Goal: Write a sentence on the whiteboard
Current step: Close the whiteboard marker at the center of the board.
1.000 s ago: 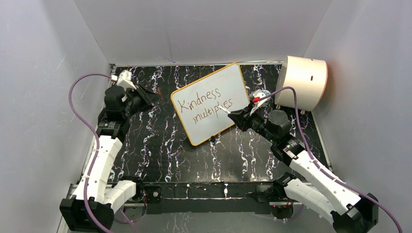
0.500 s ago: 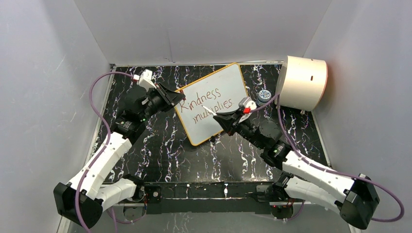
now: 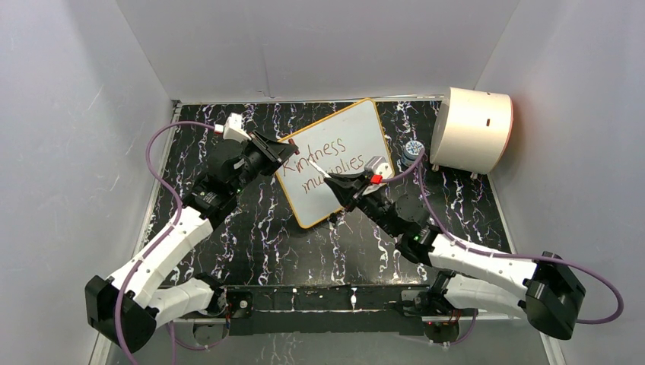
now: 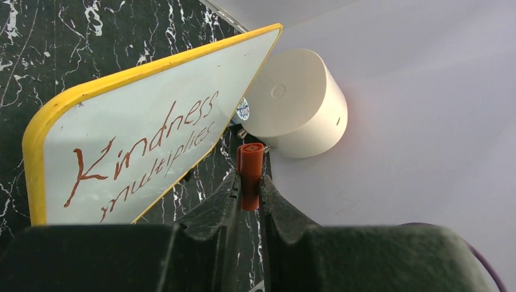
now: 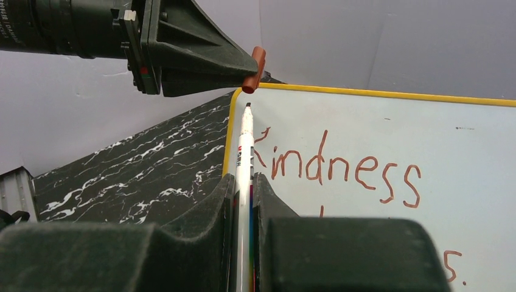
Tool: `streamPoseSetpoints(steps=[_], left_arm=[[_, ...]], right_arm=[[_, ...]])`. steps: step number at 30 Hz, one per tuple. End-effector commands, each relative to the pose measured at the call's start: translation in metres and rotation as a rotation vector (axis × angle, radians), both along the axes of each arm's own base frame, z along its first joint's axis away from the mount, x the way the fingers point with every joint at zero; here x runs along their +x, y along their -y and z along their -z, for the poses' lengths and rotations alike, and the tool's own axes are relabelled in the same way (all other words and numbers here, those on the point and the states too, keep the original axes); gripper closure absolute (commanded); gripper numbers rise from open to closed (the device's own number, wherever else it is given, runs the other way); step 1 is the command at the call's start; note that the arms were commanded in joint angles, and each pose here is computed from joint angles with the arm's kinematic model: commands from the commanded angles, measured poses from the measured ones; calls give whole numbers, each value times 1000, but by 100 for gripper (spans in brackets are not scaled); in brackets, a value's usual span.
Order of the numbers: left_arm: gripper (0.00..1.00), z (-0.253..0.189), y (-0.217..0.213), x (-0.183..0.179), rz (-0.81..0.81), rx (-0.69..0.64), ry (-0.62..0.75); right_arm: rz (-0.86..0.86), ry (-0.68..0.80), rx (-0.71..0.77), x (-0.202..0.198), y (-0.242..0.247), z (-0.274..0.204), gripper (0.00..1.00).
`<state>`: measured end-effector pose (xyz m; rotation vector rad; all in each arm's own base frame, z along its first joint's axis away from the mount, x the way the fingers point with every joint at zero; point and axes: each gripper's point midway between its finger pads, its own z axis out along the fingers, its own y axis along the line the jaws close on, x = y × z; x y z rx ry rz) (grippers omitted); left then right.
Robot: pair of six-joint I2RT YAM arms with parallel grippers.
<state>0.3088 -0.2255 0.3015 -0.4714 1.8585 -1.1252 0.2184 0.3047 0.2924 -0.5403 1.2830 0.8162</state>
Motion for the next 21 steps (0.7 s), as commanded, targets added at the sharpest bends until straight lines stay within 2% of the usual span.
streamPoseSetpoints(steps=[1, 21], left_arm=[[100, -11, 2, 4, -24, -56, 15], [100, -7, 23, -1, 66, -69, 0]], right_arm=[[33, 66, 77, 3, 2, -23, 100], [49, 50, 53, 11, -6, -13, 100]])
